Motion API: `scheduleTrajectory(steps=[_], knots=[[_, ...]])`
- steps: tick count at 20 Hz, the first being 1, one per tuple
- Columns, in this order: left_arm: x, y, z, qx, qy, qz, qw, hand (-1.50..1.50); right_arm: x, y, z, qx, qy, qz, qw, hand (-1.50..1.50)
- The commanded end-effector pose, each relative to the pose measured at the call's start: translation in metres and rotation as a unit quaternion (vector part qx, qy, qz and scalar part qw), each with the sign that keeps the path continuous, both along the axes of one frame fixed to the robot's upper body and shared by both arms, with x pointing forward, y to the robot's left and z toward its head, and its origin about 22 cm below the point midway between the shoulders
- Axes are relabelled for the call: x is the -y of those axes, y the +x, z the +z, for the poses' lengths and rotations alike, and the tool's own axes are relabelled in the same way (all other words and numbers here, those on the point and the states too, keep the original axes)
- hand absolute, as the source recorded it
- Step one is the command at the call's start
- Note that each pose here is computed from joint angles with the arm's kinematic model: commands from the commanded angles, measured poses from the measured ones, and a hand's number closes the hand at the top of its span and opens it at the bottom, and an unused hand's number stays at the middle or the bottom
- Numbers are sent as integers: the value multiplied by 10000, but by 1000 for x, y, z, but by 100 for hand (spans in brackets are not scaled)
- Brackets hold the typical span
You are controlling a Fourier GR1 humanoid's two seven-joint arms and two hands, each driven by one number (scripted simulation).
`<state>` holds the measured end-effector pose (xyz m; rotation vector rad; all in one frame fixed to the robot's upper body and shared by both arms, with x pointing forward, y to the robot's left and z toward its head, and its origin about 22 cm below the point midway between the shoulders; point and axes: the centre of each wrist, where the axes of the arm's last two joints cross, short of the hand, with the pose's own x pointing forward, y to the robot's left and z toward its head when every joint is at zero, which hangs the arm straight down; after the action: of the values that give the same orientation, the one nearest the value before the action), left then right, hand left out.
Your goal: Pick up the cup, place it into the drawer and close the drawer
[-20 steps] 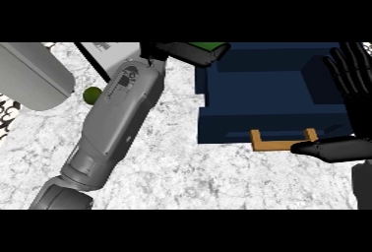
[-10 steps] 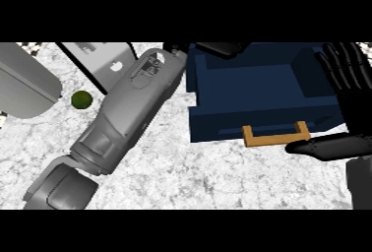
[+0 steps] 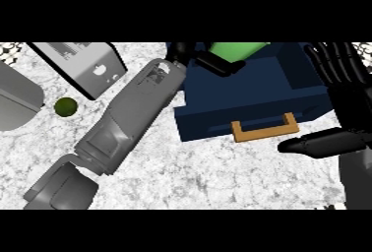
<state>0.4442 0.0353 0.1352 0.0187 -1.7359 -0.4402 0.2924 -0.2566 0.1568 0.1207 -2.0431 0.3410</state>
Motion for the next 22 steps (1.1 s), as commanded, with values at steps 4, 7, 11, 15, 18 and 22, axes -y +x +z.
scheduleTrajectory(steps=[4,7,11,15,18,22], knots=[[-3,-5,-16,12,-236,-217,9995,-150,-15,7,2,22,-77,386,9992,-150],[-6,-5,-19,3,-748,-105,9971,-150,-34,6,1,-35,198,1108,9936,-150],[-1,-6,-6,292,-1451,-345,9884,-150,-51,7,7,-14,-43,2193,9757,150],[-6,-7,-14,567,-1933,-178,9793,-150,-46,0,-7,-523,-643,2796,9565,150],[-3,-5,-5,551,-2117,-40,9758,-150,-48,-1,-5,-909,-1906,2951,9319,150],[0,-4,1,647,-2107,166,9753,-150,-39,-2,-6,-1171,-2705,2465,9233,-150]])
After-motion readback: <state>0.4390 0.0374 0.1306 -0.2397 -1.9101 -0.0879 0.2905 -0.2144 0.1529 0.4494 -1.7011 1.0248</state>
